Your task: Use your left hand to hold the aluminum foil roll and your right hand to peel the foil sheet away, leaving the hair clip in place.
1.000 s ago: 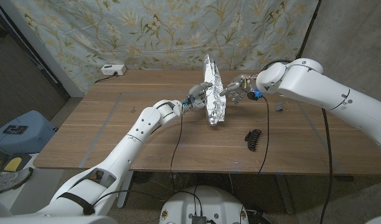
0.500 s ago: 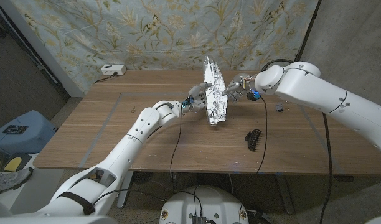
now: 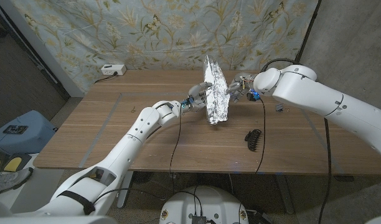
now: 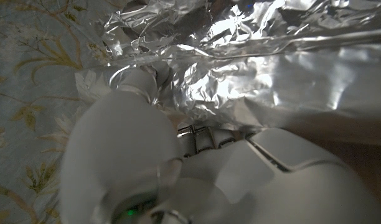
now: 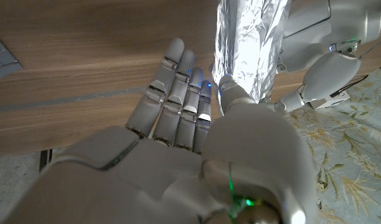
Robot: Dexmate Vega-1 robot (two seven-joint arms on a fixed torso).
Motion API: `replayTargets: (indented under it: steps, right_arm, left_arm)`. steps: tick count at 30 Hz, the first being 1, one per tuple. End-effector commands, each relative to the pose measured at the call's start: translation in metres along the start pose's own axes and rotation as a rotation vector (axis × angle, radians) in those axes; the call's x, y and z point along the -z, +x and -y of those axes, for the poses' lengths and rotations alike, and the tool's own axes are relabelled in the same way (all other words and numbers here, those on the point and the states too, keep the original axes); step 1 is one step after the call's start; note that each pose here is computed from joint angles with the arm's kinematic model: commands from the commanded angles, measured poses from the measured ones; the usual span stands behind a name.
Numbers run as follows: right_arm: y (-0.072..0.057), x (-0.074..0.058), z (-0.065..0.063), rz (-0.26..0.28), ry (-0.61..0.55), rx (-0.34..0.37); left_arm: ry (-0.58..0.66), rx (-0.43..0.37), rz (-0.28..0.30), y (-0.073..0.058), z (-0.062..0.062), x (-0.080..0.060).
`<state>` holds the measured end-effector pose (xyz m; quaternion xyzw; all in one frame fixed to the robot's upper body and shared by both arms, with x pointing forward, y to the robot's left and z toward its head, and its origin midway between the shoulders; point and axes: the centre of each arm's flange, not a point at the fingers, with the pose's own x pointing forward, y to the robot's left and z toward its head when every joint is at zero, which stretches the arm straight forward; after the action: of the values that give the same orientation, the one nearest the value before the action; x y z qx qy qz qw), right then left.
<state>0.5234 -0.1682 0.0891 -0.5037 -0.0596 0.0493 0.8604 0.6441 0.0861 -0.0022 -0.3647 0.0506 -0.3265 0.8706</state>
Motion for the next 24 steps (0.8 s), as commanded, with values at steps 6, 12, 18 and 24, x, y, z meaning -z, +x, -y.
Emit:
replayTargets:
  steps: [6,12,18,24]
  right_arm:
    - [-0.0058,0.0039,-0.0059,-0.008,-0.030,0.103]
    - [-0.0087,0.0029,-0.0054,-0.023,-0.075,0.114]
    - [-0.0103,0.0054,-0.0046,-0.032,-0.078,0.132]
    - [-0.0111,0.0072,-0.0040,-0.043,-0.092,0.148]
  left_arm:
    - [-0.014,0.027,-0.005,0.0010,-0.0001,0.0012]
    - [-0.018,0.009,0.005,0.0002,-0.0010,0.0034]
    - [-0.010,-0.003,0.031,-0.0009,-0.0039,-0.0014]
    - [-0.023,0.006,0.024,-0.0006,-0.0025,0.0013]
